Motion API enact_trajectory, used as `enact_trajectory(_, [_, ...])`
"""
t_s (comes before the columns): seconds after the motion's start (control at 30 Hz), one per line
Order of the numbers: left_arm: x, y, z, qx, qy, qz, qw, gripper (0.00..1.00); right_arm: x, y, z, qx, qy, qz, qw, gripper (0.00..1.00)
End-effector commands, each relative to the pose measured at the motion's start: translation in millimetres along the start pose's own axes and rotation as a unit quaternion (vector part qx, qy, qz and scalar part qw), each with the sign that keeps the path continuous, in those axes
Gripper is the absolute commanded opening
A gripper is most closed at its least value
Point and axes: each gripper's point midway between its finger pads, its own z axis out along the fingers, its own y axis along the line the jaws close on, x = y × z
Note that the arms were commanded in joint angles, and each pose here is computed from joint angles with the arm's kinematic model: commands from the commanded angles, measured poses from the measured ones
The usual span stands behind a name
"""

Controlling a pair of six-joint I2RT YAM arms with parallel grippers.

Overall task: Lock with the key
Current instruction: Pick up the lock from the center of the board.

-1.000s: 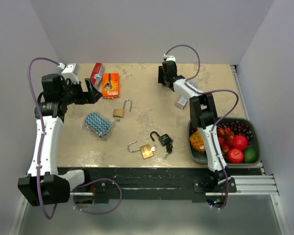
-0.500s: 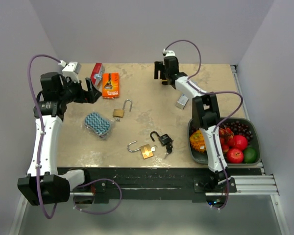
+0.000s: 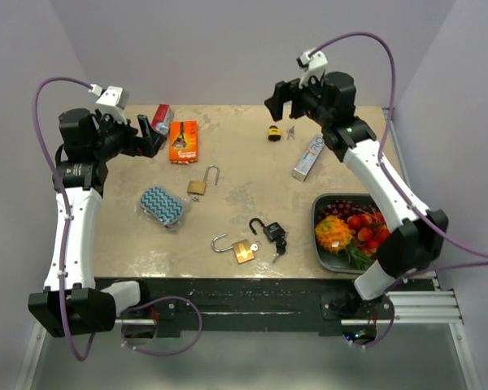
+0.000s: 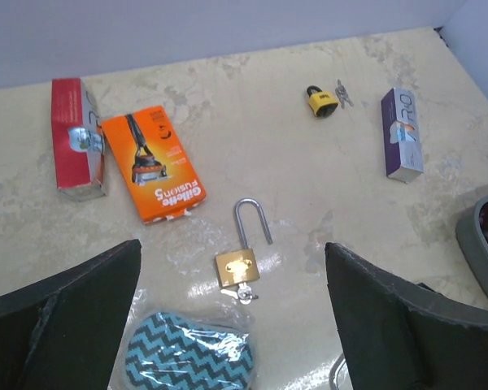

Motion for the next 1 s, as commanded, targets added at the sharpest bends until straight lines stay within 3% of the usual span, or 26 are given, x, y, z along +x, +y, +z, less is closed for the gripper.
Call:
enact_trajectory(0.0, [-20.1,-4.3,-3.7,0.007,-0.043,0.022,0.999,0.99,52.9,16.2,-55.0,-0.054,0.094,-0.058,0.992,0.99])
enact_trajectory(0.17, [-2.8,1.9,4.0,0.002,0.004,-0.01,1.0,0.99,135.6,18.2,-106.9,-0.044,0.222,-0.012,0.974,0.99])
enact_trajectory(0.33, [6.3,3.0,2.0,-0.002,0.025,-0.005,1.0,0.99,181.4,37.7,-132.5,-0.056,0.263,-0.025,0.963,0.99])
enact_trajectory(0.43, [16.8,8.7,5.4,-0.007,0.042,0.001,0.999,0.99,225.3,56.0,-144.9,-0.08,0.321,-0.032,0.943,0.99])
enact_trajectory(0.53, [41.3,13.6,13.8,0.003,0.045,0.026,0.999,0.99,248.2,62.3,-149.9,-0.1,0.338,-0.031,0.935,0.99])
enact_trajectory(0.6, [38.1,9.8,16.6,0.017,0.012,0.042,0.999,0.99,260.7,59.2,-150.4,-0.091,0.362,-0.025,0.928,0.99])
enact_trajectory(0.73, [47.1,1.4,22.0,0.027,0.011,0.005,1.0,0.99,270.3,55.8,-148.8,-0.078,0.379,-0.021,0.922,0.99])
enact_trajectory(0.97, [55.5,2.3,14.8,0.015,0.026,0.012,0.999,0.99,314.8,71.1,-151.6,-0.075,0.43,0.007,0.9,0.99])
